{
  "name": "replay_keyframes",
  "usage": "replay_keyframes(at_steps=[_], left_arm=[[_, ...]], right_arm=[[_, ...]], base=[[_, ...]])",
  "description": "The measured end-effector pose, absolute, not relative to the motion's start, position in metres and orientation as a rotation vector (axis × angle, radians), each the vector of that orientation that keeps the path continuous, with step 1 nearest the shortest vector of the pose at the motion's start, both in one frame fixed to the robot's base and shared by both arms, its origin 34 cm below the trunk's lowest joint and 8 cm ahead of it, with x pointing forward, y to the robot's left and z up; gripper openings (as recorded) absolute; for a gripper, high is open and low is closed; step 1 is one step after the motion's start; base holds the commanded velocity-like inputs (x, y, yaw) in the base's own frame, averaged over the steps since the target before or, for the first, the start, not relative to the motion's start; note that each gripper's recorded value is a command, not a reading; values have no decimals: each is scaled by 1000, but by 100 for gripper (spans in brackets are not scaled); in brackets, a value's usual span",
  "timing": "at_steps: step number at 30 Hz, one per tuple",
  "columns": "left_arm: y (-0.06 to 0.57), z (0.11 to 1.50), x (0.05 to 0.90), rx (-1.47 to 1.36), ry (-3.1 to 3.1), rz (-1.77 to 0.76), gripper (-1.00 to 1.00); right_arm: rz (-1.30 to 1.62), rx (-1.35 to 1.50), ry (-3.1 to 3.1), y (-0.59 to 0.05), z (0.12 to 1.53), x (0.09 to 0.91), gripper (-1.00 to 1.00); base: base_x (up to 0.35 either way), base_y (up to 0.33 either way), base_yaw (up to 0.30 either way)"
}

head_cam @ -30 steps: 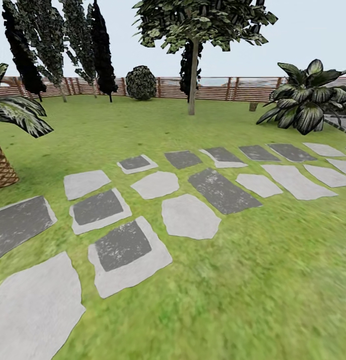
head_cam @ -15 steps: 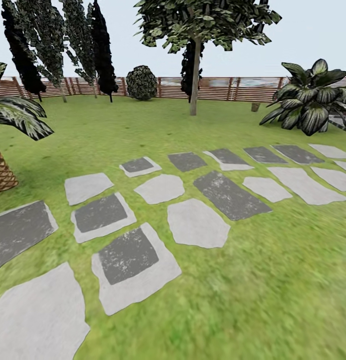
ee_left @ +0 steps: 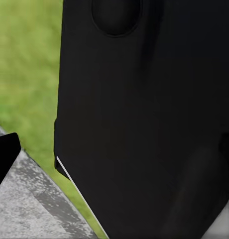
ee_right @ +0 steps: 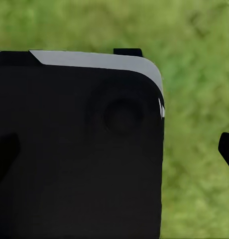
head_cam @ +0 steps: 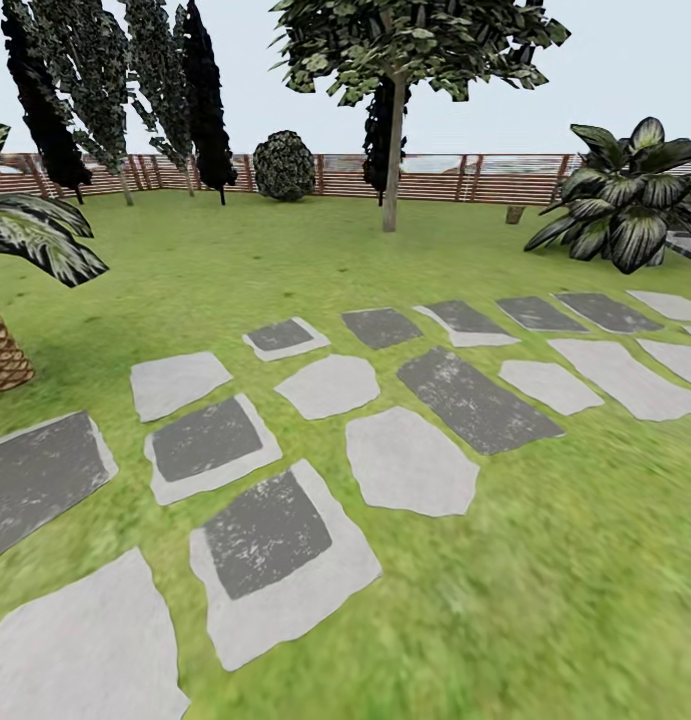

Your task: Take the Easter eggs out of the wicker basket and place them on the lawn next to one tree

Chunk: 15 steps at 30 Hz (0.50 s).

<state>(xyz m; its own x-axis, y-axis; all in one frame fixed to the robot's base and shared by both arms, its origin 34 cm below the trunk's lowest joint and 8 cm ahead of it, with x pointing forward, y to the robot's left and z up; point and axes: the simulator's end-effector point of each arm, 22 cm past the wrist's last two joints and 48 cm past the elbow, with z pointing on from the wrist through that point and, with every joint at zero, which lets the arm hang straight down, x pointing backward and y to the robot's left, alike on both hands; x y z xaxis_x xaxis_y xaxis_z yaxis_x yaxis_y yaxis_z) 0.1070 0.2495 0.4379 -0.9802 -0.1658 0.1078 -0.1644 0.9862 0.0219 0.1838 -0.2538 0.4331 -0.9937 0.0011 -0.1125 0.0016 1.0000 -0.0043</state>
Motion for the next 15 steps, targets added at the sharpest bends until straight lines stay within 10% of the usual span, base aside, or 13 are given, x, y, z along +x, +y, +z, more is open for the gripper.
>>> replay_keyframes(at_steps=[15], left_arm=[[250, 438, 107, 252, -3022, -20, 100]], right_arm=[[5, 6, 3028, -248, 433, 184, 100]], base=[[270, 189, 0]])
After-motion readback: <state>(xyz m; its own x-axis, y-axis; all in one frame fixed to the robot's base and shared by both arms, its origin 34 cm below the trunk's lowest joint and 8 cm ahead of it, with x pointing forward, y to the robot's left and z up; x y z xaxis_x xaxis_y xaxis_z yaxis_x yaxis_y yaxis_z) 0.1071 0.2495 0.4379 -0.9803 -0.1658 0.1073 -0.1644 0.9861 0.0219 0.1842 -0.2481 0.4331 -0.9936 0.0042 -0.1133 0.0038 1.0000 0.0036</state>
